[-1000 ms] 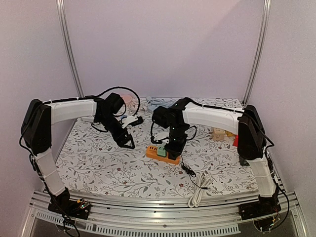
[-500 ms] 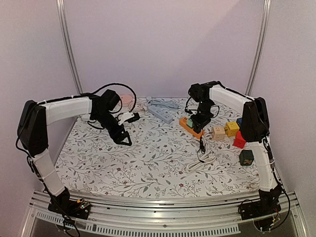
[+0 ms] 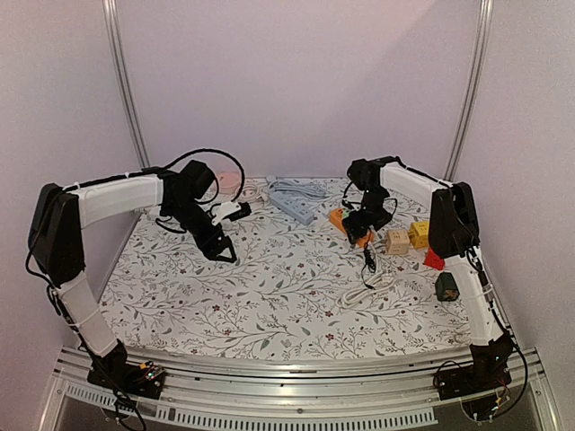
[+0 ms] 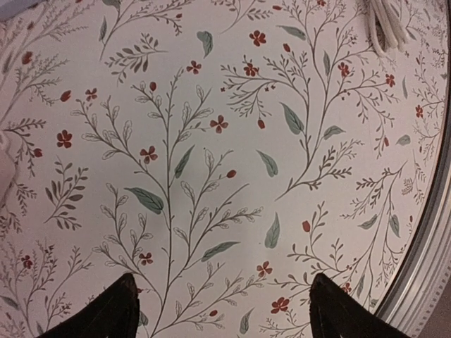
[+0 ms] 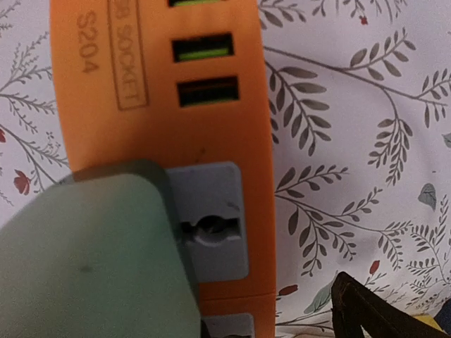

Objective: Insert the plug
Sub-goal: Move the socket to the center of the board.

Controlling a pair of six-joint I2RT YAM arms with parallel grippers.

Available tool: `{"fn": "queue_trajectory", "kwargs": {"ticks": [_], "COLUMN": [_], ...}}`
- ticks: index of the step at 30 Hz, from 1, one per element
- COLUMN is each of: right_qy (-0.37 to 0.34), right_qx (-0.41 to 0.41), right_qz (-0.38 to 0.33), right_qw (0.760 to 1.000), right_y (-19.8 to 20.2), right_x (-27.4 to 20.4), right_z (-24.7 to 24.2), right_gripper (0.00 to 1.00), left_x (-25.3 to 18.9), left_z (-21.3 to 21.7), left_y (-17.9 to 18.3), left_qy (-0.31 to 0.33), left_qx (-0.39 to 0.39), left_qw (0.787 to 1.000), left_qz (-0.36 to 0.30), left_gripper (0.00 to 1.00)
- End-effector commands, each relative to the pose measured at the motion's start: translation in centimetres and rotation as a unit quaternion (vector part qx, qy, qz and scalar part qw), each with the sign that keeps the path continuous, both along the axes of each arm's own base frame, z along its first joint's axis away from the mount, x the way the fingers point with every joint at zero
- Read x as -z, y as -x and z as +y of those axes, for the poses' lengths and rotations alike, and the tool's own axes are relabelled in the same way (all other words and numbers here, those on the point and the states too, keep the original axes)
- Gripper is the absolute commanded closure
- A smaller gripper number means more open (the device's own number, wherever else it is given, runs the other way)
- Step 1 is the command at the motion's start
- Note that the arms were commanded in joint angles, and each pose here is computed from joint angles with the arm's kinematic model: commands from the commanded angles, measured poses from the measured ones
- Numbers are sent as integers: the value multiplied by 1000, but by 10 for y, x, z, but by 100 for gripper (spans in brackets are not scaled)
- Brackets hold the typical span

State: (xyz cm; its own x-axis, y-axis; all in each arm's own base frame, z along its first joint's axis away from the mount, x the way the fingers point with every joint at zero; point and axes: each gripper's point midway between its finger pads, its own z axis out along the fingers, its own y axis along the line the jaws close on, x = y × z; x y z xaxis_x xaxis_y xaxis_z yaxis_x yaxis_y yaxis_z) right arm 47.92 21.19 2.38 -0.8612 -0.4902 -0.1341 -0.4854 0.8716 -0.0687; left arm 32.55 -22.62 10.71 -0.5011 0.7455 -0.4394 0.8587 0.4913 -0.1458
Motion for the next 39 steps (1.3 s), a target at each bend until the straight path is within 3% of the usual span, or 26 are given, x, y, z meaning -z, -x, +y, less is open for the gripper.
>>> {"fn": "queue_trajectory", "kwargs": {"ticks": [1, 10, 14, 17, 21, 26, 29, 33, 39], "right_qy": [8, -111, -186, -274, -370, -448, -473, -495, -485], "right_qx": [7, -60, -101, -130, -118, 23, 70, 151, 204], "right_qz": [17, -100, -183, -229, -244, -272, -242, -181, -193], "right_qw": [1000, 987, 960, 925, 889, 851, 844, 836, 828], "right_y": [12, 4, 6, 17, 20, -28, -52, -88, -124], "right_x": [1, -118, -181, -223, -241, -237, -197, -130, -82], "right_z": [-7, 34, 52, 73, 95, 113, 149, 181, 188], "right_gripper": [1, 1, 1, 1, 1, 4, 7, 12, 14], "left_x": [-15, -21, -21, -22, -40, -63, -57, -32, -3], "left_z": [5, 4, 5, 1, -11, -17, -12, 0, -14], "left_y": [-3, -9, -16, -25, -73, -133, -161, -194, -209], "left_qy": [5, 6, -1, 2, 5, 10, 16, 9, 52], "left_qx": [-2, 6, 2, 1, -6, -62, -109, -172, -212], "left_qw": [1000, 999, 999, 999, 993, 986, 981, 975, 972], "left_qz": [-16, -31, -35, -46, -114, -155, -160, -140, -81], "left_gripper": [17, 16, 13, 12, 11, 10, 8, 8, 12]}}
